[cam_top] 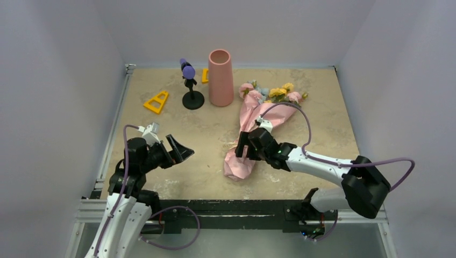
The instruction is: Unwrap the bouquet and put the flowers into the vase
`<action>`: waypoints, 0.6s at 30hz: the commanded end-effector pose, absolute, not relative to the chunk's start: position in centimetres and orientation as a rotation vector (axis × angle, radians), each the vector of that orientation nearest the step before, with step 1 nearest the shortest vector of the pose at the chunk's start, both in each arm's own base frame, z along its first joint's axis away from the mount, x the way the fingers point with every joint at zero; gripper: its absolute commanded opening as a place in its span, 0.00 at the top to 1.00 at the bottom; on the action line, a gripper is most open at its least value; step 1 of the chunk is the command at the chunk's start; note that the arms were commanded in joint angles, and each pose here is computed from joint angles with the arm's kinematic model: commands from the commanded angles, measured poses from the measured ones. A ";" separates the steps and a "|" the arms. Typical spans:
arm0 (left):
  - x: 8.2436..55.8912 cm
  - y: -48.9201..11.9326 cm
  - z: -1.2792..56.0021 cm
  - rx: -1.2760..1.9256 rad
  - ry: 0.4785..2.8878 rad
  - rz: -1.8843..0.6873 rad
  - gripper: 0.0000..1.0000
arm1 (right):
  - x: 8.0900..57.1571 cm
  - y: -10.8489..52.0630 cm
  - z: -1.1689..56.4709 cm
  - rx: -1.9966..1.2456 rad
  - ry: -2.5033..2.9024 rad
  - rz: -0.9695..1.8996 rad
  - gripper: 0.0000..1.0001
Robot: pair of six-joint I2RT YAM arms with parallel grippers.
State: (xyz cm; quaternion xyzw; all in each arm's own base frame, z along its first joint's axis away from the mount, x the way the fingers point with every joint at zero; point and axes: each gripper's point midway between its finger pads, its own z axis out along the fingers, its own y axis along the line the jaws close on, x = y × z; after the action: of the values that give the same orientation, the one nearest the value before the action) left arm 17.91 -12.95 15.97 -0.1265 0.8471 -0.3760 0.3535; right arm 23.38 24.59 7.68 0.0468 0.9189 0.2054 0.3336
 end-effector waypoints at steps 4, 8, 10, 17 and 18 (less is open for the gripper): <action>18.0 -13.2 16.3 -0.332 2.178 -0.994 0.03 | 24.4 24.0 6.4 0.210 2.416 0.419 0.12; 18.0 -13.0 16.0 -0.349 2.188 -0.980 0.04 | 23.8 22.9 4.9 0.172 2.452 0.345 0.23; 18.0 -13.0 15.9 -0.353 2.193 -0.977 0.04 | 23.2 22.1 4.5 0.153 2.467 0.312 0.30; 18.3 -13.0 15.6 -0.362 2.196 -0.971 0.05 | 20.9 19.0 4.3 0.095 2.485 0.256 0.38; 18.3 -13.0 15.6 -0.362 2.197 -0.974 0.05 | 20.5 18.7 4.3 0.084 2.491 0.253 0.39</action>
State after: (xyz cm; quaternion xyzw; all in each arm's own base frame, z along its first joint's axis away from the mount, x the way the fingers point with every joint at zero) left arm 18.04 -12.84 15.71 -0.1377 0.8485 -0.3729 0.3494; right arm 22.18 21.31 4.91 0.0496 0.9368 0.1322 0.3200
